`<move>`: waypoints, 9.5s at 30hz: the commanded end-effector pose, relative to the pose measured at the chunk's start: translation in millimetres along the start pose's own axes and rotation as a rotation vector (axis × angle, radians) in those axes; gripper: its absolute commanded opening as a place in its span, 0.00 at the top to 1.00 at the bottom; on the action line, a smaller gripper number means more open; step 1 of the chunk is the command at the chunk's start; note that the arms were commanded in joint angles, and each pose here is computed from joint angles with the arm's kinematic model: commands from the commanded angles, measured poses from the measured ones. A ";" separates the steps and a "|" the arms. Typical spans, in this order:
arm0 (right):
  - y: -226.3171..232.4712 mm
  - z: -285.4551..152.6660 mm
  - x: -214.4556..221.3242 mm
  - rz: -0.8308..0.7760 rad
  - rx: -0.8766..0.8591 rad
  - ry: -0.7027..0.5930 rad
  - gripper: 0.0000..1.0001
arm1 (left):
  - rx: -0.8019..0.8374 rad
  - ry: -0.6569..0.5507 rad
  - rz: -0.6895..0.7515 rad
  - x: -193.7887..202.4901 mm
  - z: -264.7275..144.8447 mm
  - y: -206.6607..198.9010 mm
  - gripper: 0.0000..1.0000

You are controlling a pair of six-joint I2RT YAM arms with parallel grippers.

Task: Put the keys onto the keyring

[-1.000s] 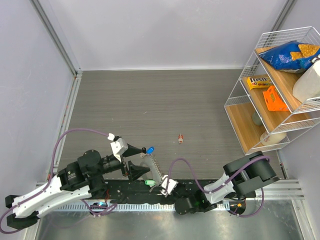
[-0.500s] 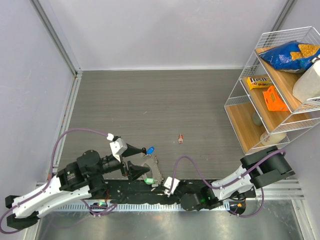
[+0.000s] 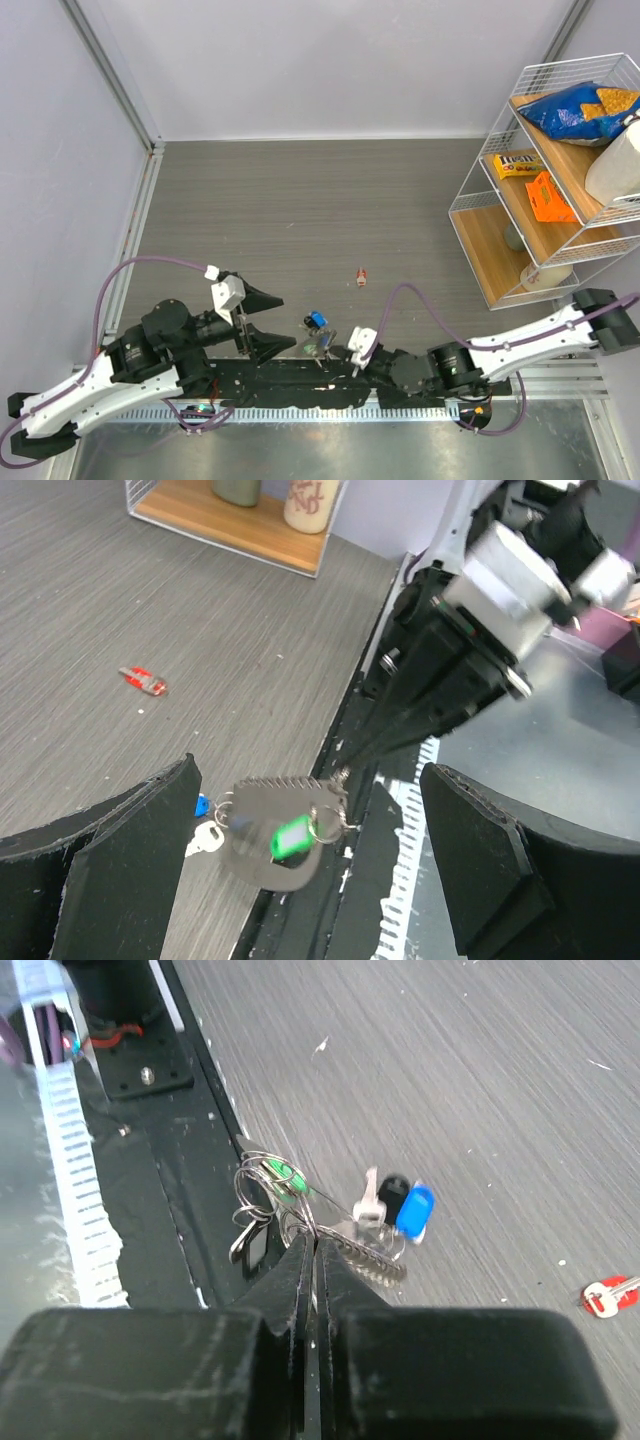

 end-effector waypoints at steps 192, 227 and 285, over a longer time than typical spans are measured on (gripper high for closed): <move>-21.5 -24.2 -231.4 0.475 -0.277 -0.094 0.74 | 0.310 -0.036 -0.114 -75.1 3.3 -74.4 1.00; -10.4 -19.7 -216.4 0.341 -0.371 -0.091 0.94 | 0.275 -0.063 -0.133 -77.7 -0.7 -70.0 1.00; -5.4 -40.5 -269.7 0.172 -0.506 -0.163 0.94 | 0.586 -0.106 -0.023 -89.3 1.0 -110.7 0.55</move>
Point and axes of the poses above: each gripper's point midway between its finger pads, its own z axis out along the fingers, its own y axis along the line the jaws close on, x = y × z, the point moved 2 cm from there along -z, back along the fingers, and after that the axes turned 4 degrees about -z, right-handed, at the moved point
